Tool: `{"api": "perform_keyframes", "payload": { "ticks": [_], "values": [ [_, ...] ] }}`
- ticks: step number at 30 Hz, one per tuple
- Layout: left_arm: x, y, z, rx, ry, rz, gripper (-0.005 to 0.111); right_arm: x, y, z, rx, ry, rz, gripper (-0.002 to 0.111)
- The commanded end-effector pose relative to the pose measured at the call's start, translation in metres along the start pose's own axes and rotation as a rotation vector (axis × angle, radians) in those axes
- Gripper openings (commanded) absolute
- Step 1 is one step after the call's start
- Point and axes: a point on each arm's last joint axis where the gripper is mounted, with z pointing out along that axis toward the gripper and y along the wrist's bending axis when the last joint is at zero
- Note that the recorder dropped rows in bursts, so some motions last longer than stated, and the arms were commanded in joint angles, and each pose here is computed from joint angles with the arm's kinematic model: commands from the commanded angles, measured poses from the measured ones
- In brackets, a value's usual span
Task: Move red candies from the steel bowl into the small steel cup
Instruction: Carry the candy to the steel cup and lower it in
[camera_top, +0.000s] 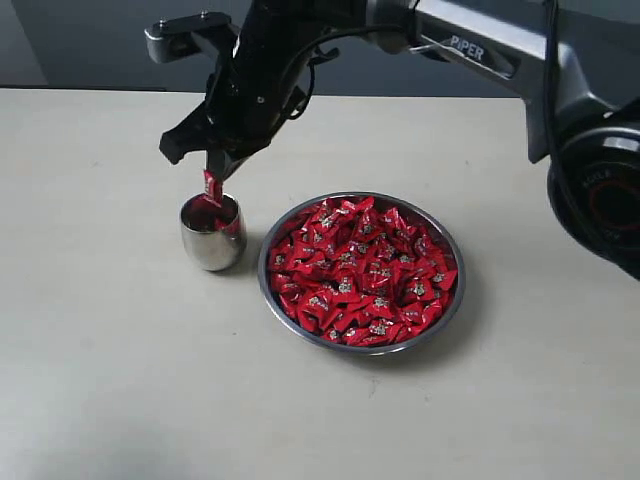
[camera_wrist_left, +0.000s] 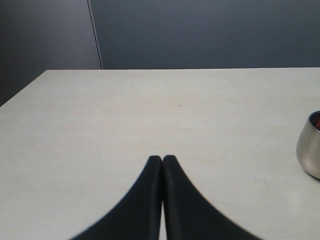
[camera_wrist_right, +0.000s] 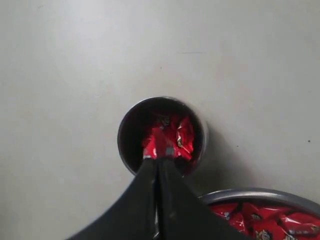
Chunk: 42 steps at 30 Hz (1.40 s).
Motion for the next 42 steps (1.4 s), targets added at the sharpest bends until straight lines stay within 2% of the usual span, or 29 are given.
{"api": "perform_keyframes", "payload": {
  "ticks": [1, 11, 29, 30, 32, 34, 39, 42],
  "values": [
    [0.001, 0.0, 0.0, -0.001, -0.002, -0.002, 0.0, -0.001, 0.0, 0.007, -0.008, -0.001, -0.002, -0.001],
    [0.001, 0.0, 0.0, -0.001, -0.002, -0.002, 0.0, -0.001, -0.003, 0.023, -0.016, 0.005, 0.01, -0.001],
    [0.001, 0.0, 0.0, -0.001, -0.002, -0.002, 0.0, 0.0, -0.005, 0.023, -0.001, 0.013, -0.009, -0.001],
    [0.001, 0.0, 0.0, -0.001, -0.002, -0.002, 0.0, 0.0, -0.005, 0.023, -0.002, 0.015, -0.009, 0.001],
    [0.001, 0.0, 0.0, -0.001, -0.002, -0.002, 0.0, 0.001, -0.005, 0.023, -0.001, 0.019, -0.01, 0.02],
    [0.001, 0.0, 0.0, -0.001, -0.002, -0.002, 0.0, 0.001, -0.005, 0.023, 0.0, 0.02, -0.011, 0.03],
    [0.001, 0.0, 0.0, -0.001, -0.002, -0.002, 0.0, -0.001, -0.005, 0.022, 0.004, 0.007, -0.011, 0.031],
    [0.001, 0.0, 0.0, -0.001, -0.002, -0.002, 0.0, -0.003, -0.007, 0.016, 0.049, -0.011, -0.023, 0.031]
  ]
}}
